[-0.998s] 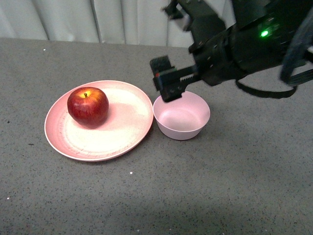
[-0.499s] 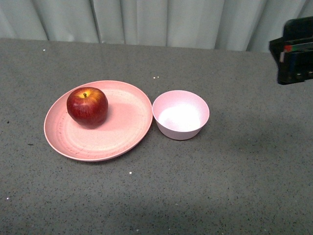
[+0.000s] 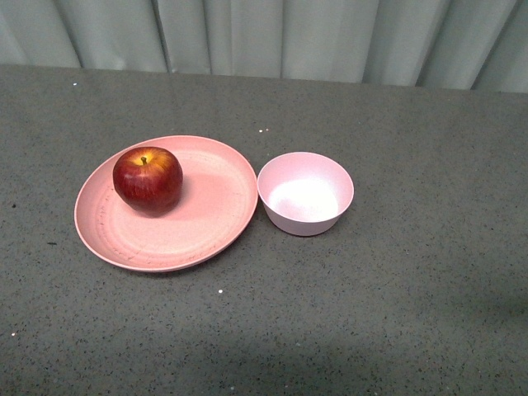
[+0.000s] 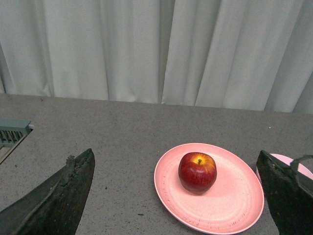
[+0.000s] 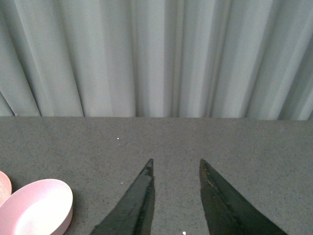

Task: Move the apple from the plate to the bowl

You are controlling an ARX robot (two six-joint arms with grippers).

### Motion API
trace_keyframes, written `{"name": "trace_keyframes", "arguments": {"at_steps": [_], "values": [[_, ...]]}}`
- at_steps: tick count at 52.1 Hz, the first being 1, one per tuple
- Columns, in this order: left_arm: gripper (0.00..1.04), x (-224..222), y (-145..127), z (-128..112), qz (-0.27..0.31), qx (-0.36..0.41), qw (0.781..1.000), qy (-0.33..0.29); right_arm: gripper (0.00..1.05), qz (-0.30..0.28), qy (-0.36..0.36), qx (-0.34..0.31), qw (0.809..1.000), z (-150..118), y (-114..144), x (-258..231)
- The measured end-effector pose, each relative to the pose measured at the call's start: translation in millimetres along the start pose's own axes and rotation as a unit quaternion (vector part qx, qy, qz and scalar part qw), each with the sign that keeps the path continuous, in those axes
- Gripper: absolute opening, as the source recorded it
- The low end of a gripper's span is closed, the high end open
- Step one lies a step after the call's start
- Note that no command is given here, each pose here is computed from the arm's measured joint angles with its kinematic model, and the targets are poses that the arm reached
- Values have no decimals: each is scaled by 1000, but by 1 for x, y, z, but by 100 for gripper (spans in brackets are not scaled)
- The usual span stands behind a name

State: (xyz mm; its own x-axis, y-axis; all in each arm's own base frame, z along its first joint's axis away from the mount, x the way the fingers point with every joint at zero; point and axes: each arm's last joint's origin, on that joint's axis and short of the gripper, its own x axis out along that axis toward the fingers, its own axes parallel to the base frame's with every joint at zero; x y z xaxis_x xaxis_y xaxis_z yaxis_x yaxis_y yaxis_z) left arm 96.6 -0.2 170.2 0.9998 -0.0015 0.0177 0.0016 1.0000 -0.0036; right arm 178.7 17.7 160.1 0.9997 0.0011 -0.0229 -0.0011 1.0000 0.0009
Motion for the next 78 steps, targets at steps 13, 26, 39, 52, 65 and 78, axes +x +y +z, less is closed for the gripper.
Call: {"name": "trace_keyframes", "arguments": {"at_steps": [13,26,39,52,65,78], "values": [[98,0,0,0,0,0,1000,0,1,12,-3,-1,1000,1,-11,-19],[98,0,0,0,0,0,1000,0,1,0,-4,0,1000,1,-17,-34],[98,0,0,0,0,0,1000,0,1,0,-8,0,1000,4,-17,-45],[98,0,0,0,0,0,1000,0,1,0,-13,0,1000,6,-17,-54],[98,0,0,0,0,0,1000,0,1,0,-16,0,1000,7,-17,-61],[98,0,0,0,0,0,1000,0,1,0,-16,0,1000,7,-17,-67]]}}
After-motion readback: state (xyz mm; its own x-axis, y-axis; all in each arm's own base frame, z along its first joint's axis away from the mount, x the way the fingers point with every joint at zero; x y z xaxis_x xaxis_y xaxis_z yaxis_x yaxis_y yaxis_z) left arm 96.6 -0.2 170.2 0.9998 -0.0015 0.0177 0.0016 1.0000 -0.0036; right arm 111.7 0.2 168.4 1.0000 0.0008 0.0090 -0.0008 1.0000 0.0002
